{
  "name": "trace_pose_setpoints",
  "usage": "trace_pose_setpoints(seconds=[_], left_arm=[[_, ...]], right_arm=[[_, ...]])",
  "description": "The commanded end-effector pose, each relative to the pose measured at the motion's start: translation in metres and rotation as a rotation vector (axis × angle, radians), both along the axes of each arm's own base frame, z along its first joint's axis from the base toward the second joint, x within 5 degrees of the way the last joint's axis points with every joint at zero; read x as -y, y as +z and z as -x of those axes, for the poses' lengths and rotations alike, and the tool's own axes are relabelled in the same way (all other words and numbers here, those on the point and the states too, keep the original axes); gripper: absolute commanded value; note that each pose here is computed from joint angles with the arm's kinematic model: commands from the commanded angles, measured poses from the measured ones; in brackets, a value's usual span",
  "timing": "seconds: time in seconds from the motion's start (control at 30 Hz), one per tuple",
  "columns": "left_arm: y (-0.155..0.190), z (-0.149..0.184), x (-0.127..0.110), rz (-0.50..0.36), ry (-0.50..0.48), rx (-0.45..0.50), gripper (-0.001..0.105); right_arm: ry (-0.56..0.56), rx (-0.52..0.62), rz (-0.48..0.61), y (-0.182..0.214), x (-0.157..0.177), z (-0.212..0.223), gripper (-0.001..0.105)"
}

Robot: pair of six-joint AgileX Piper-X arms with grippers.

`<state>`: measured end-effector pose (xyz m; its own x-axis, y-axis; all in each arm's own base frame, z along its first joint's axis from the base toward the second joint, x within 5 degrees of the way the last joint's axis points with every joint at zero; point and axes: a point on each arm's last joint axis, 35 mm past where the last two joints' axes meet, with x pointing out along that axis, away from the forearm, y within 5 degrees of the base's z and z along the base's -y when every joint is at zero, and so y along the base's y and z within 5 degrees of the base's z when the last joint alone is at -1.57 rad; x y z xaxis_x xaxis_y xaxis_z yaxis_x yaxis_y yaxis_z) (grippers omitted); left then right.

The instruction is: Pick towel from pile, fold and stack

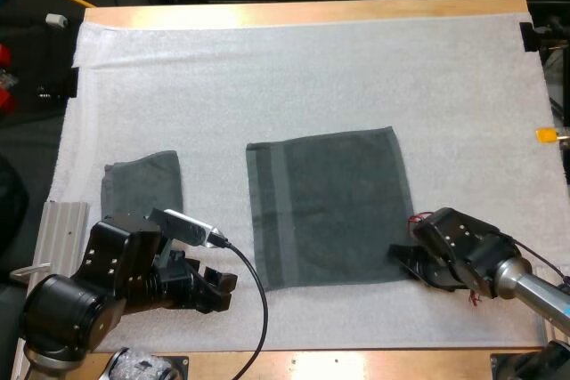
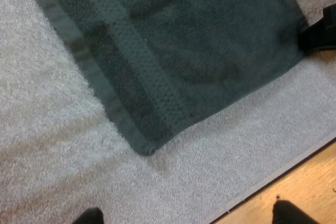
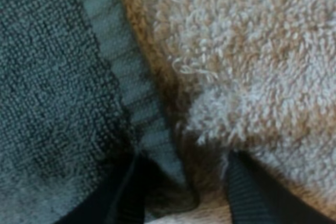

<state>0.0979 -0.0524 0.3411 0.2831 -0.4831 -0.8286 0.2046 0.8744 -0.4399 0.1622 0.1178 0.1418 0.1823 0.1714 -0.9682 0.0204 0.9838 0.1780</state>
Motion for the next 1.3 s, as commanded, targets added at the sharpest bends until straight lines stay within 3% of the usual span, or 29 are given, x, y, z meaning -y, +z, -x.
trace_pose_setpoints(seconds=[0.0, 0.07, 0.23, 0.6, 0.77, 0.9, 1.1, 1.27], left_arm=[[0.001, 0.001, 0.000, 0.007, -0.003, 0.005, 0.061], [0.001, 0.000, 0.000, 0.010, -0.003, 0.012, 0.061], [0.001, 0.000, 0.000, 0.007, -0.016, 0.024, 0.061], [-0.019, -0.002, 0.001, -0.048, -0.168, 0.058, 0.061], [-0.044, -0.003, 0.006, 0.064, -0.224, -0.008, 0.061], [-0.070, -0.007, 0.008, 0.073, -0.213, -0.026, 0.061], [-0.091, -0.009, 0.013, 0.072, -0.243, -0.001, 0.061], [-0.090, -0.008, 0.026, 0.001, -0.316, 0.077, 0.061]], right_arm=[[0.016, -0.007, -0.031, -0.003, -0.002, -0.002, 0.037], [0.019, -0.002, -0.046, -0.003, -0.003, -0.003, 0.031], [0.020, -0.004, -0.051, -0.002, -0.003, -0.003, 0.001], [0.084, 0.056, -0.037, 0.018, 0.002, 0.003, 0.000], [0.077, 0.109, -0.042, 0.035, 0.008, 0.011, 0.000], [0.096, 0.133, -0.028, 0.042, 0.012, 0.015, 0.000], [0.097, 0.123, -0.022, 0.042, 0.014, 0.017, 0.000], [0.097, 0.123, -0.022, 0.042, 0.014, 0.017, 0.000]])
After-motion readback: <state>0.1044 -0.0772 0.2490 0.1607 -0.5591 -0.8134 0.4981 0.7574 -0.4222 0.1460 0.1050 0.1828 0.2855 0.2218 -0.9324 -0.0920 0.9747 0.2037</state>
